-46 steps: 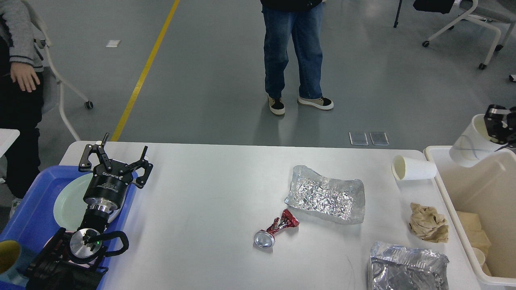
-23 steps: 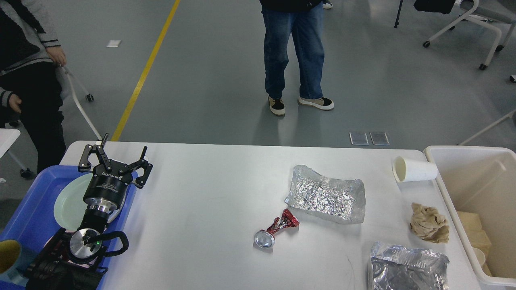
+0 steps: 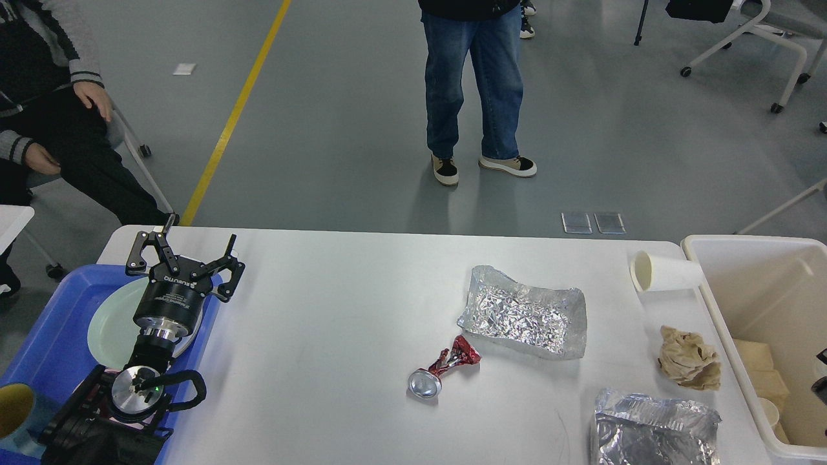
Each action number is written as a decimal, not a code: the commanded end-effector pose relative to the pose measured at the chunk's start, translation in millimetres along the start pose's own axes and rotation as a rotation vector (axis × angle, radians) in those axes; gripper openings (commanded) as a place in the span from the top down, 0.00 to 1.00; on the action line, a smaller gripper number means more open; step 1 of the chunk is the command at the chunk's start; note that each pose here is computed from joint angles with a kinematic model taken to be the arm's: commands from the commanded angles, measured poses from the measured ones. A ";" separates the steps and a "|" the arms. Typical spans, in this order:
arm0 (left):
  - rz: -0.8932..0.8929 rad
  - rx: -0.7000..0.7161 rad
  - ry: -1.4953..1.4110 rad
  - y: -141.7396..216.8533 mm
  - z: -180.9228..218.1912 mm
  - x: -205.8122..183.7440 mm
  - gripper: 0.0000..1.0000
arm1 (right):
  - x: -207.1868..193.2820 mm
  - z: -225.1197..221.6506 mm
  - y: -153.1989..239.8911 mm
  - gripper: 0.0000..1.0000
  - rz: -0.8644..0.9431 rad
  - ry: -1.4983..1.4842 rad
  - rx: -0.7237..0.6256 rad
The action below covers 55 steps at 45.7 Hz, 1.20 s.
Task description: Tidy desktop
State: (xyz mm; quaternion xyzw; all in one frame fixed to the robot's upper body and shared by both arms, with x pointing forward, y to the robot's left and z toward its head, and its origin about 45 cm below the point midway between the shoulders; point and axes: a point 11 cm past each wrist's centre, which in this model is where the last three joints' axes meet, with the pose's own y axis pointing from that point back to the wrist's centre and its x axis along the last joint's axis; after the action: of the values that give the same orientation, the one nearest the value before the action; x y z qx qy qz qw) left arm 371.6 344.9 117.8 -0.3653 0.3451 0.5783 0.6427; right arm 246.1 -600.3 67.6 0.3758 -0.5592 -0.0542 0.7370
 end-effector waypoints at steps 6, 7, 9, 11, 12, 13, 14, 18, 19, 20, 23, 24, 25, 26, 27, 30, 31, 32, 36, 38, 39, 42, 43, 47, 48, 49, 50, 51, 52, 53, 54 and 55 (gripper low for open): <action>0.000 0.000 0.000 0.0 0.0 0.0 0.04 | -37.8 -2.4 2.7 1.00 0.025 0.009 0.007; 0.000 0.000 0.000 0.0 0.0 0.0 0.04 | -39.7 -2.9 3.0 1.00 0.022 0.012 0.008; 0.000 0.000 0.000 0.0 0.0 0.0 0.04 | -39.2 -2.9 2.9 1.00 0.024 0.012 0.009; 0.001 0.000 0.000 0.0 0.0 0.2 0.04 | -40.4 -2.7 3.0 1.00 0.022 0.013 0.008; 0.000 0.000 0.000 0.0 0.0 0.0 0.04 | -40.4 -2.7 3.0 1.00 0.022 0.016 0.009; 0.000 -0.001 0.000 0.0 0.2 0.0 0.04 | -42.5 -4.4 3.5 1.00 0.019 0.015 0.011; 0.000 0.000 0.000 0.0 0.0 0.0 0.04 | -43.9 -5.4 3.8 1.00 0.016 0.015 0.012; 0.000 0.000 0.000 0.0 0.0 0.0 0.04 | -52.8 -8.3 5.3 1.00 0.006 0.019 0.018; 0.000 0.000 0.000 0.0 0.0 0.0 0.04 | -54.4 -6.9 5.3 1.00 0.003 0.021 0.016; 0.000 0.000 0.000 0.0 0.0 0.0 0.04 | -55.1 -6.9 5.3 1.00 0.002 0.022 0.016; 0.000 0.000 0.000 0.0 0.0 0.0 0.04 | -57.5 -6.6 5.6 1.00 -0.002 0.025 0.016; 0.000 0.000 0.000 0.0 0.0 0.0 0.04 | -59.9 -7.0 6.0 1.00 -0.006 0.027 0.016; 0.000 0.000 0.000 0.0 0.0 0.0 0.04 | -60.1 -7.6 6.1 1.00 -0.006 0.027 0.018; 0.001 0.000 0.000 0.0 0.0 0.2 0.04 | -61.1 -6.8 6.1 1.00 -0.008 0.029 0.017; 0.000 -0.001 0.000 0.0 0.2 0.0 0.04 | -60.6 -6.9 6.0 1.00 -0.006 0.029 0.017; 0.000 0.000 0.000 0.0 0.0 0.0 0.04 | -63.2 -4.1 6.0 1.00 -0.011 0.034 0.012; 0.000 0.000 0.000 0.0 0.0 0.0 0.04 | -64.4 -3.9 6.1 1.00 -0.012 0.036 0.013; 0.000 -0.001 0.000 0.0 0.2 0.0 0.04 | -64.9 -3.2 6.1 0.98 -0.013 0.037 0.012; 0.000 0.000 0.000 0.0 0.0 0.0 0.04 | -60.0 0.1 5.0 0.26 -0.002 0.037 0.006; 0.000 -0.001 0.000 0.0 0.2 0.0 0.04 | -57.3 0.5 4.6 0.00 0.001 0.035 0.005; 0.000 0.000 0.000 0.0 0.0 0.0 0.04 | -58.3 0.7 4.7 0.00 -0.002 0.036 0.004; 0.000 0.000 0.000 0.0 0.0 0.0 0.04 | -59.2 1.5 4.8 0.00 -0.005 0.036 0.003; 0.000 -0.001 0.000 0.0 0.2 0.0 0.04 | -59.4 0.9 4.9 0.00 -0.007 0.036 0.004; 0.000 0.000 0.000 0.0 0.0 0.0 0.04 | -57.1 -0.4 4.8 0.00 -0.004 0.035 0.004; 0.000 0.000 0.000 0.0 0.0 0.0 0.04 | -57.0 -0.4 4.8 0.00 -0.003 0.036 0.005; 0.000 0.000 0.000 0.0 0.0 0.0 0.04 | -56.5 -1.1 4.9 0.00 -0.003 0.034 0.005; 0.000 0.000 0.000 0.0 0.0 0.0 0.04 | -56.5 -1.1 4.9 0.00 -0.003 0.034 0.005; 0.000 0.000 0.000 0.0 0.0 0.0 0.04 | -56.5 -1.1 4.9 0.00 -0.003 0.034 0.005; 0.000 0.000 0.000 0.0 0.0 0.0 0.04 | -56.0 -1.7 4.9 0.00 -0.002 0.033 0.006; 0.000 0.000 0.000 0.0 0.0 0.0 0.04 | -55.5 -1.8 4.8 0.00 -0.003 0.033 0.006; 0.000 0.000 0.000 0.0 0.0 0.0 0.04 | -55.2 -1.9 4.8 0.00 -0.006 0.031 0.006; 0.000 0.000 0.000 0.0 0.0 0.0 0.04 | -53.0 -2.7 4.6 0.00 -0.005 0.031 0.007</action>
State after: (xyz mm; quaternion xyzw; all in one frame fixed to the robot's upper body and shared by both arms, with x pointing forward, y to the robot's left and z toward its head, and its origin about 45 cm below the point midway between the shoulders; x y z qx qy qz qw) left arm 371.6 344.9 117.9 -0.3654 0.3450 0.5784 0.6426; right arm 224.4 -568.0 26.1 0.3795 -0.5460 -0.0474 0.7454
